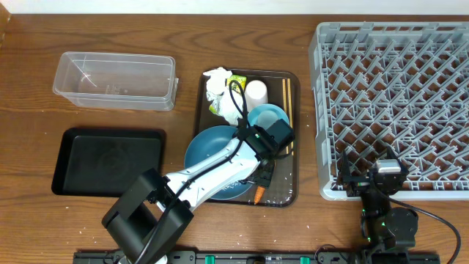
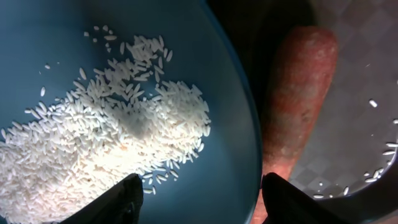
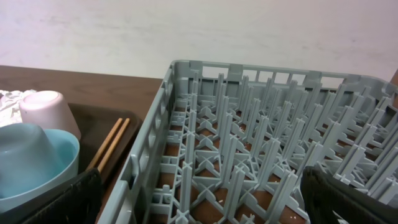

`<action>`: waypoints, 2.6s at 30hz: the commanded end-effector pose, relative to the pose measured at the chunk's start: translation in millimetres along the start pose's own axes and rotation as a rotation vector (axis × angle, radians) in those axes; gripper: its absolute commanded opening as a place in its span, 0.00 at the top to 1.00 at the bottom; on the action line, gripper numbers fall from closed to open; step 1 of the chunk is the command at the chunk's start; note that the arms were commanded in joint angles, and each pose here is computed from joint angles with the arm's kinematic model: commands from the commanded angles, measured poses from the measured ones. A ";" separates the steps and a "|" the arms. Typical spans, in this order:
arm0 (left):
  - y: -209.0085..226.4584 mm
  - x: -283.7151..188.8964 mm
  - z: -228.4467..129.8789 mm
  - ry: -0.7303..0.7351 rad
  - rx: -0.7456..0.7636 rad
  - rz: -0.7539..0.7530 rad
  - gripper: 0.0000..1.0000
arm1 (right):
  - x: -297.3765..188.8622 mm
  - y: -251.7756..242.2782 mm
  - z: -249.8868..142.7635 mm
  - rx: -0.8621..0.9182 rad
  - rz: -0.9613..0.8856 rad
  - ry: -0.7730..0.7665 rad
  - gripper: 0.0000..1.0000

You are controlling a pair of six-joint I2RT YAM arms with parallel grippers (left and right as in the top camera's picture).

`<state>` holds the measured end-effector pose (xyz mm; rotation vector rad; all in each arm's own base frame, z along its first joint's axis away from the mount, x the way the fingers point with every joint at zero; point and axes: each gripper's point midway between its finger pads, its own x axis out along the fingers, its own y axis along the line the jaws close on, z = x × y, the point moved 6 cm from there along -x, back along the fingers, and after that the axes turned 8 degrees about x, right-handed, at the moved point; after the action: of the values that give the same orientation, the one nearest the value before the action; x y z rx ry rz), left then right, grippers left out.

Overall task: Sort waste into correct bins and load items into the dishwasher rack
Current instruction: 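Lower the left gripper and grasp the blue plate's rim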

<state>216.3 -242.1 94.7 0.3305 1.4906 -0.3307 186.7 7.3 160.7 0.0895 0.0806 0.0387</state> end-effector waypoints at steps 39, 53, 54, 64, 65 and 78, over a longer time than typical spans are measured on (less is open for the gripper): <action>-3.4 11.6 5.5 -0.033 0.036 -0.025 0.49 | -0.1 1.5 -0.9 -0.012 0.008 0.004 0.01; -0.8 20.4 -1.0 -0.021 0.028 -0.020 0.55 | -0.1 1.4 -1.0 -0.012 0.008 0.004 0.01; -0.4 21.4 -1.9 -0.018 0.028 -0.020 0.56 | -0.1 1.4 -0.9 -0.012 0.008 0.004 0.01; -1.0 20.3 -0.2 -0.026 0.028 -0.023 0.72 | -0.1 1.4 -0.9 -0.013 0.008 0.004 0.01; -1.3 19.8 0.2 -0.027 0.028 -0.024 0.74 | -0.1 1.4 -0.9 -0.012 0.008 0.004 0.01; -1.7 -7.8 0.4 -0.053 0.016 -0.046 0.94 | -0.1 1.4 -0.9 -0.013 0.008 0.004 0.01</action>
<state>214.2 -244.5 88.5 0.3267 1.4694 -0.3870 186.7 7.3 160.7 0.0895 0.0806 0.0387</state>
